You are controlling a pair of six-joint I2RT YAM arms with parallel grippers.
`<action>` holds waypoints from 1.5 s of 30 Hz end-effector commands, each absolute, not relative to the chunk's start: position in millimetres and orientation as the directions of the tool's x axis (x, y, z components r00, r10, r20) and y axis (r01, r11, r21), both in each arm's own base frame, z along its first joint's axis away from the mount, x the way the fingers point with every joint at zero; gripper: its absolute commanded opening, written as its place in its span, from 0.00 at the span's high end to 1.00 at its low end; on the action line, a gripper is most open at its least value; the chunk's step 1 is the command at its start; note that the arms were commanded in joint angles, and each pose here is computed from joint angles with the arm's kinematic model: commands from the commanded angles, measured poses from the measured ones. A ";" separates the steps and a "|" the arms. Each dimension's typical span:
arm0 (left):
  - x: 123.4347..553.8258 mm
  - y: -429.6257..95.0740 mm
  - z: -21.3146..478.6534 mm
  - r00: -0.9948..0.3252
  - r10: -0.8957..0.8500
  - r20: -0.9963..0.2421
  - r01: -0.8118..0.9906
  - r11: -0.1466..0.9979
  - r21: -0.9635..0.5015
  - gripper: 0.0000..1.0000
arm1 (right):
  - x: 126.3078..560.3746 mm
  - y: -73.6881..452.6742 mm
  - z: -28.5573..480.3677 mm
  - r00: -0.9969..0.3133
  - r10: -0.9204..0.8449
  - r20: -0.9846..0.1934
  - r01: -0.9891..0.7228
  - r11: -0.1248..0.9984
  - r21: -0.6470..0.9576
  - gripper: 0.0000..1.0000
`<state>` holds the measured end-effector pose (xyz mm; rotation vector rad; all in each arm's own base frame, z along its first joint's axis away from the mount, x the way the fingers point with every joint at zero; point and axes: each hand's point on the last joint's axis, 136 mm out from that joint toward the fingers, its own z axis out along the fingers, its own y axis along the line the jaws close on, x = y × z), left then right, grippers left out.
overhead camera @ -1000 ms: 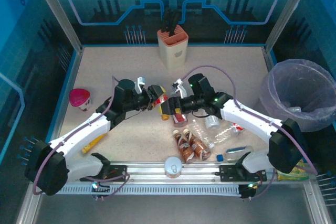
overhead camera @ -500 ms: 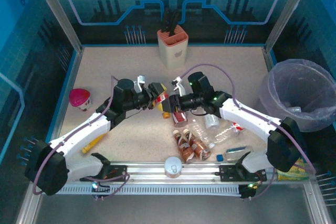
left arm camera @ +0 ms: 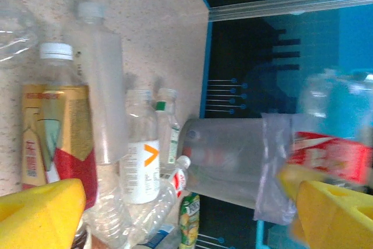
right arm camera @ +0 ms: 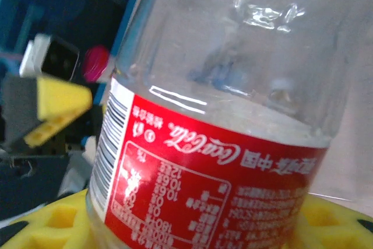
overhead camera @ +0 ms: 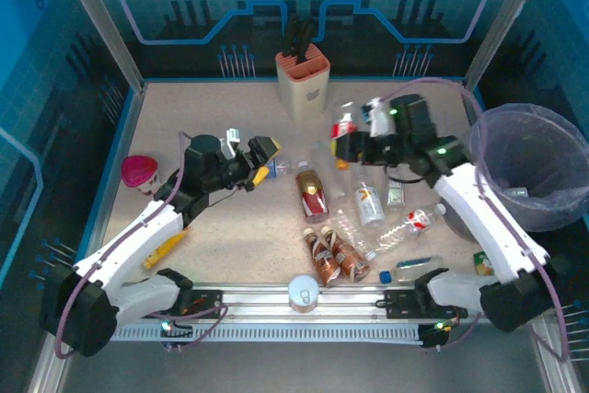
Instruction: Put the plastic bottles in the bin
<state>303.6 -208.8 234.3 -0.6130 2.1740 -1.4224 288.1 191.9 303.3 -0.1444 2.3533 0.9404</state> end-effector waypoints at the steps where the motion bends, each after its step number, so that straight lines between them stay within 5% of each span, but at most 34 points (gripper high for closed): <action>1: 306.0 -200.9 212.1 -0.791 -0.595 -0.139 -0.183 0.448 -0.875 0.06 | 274.8 116.6 309.8 -0.806 0.130 -0.577 -0.147 0.901 0.409 0.65; 3: 308.6 -198.2 202.2 -0.784 -0.606 -0.136 -0.212 0.467 -0.859 0.11 | 278.4 77.0 322.7 -0.773 0.189 -0.606 -0.046 0.935 0.351 0.70; 7: 313.8 -198.5 188.8 -0.783 -0.609 -0.125 -0.242 0.483 -0.842 0.12 | 282.8 11.6 353.0 -0.669 0.371 -0.644 0.120 0.909 0.399 1.00; 22: 325.0 -192.7 157.9 -0.782 -0.610 -0.130 -0.313 0.564 -0.764 0.14 | 251.9 -171.6 323.5 -0.387 0.752 -0.533 0.686 0.622 0.379 1.00; 41: 337.2 -194.3 133.6 -0.774 -0.622 -0.118 -0.348 0.573 -0.742 0.14 | 285.7 -186.5 206.7 -0.462 0.791 -0.400 0.775 0.580 0.250 1.00; 45: 340.6 -194.9 130.1 -0.773 -0.623 -0.120 -0.352 0.578 -0.736 0.11 | 292.9 -185.4 190.3 -0.480 0.794 -0.373 0.775 0.583 0.243 0.68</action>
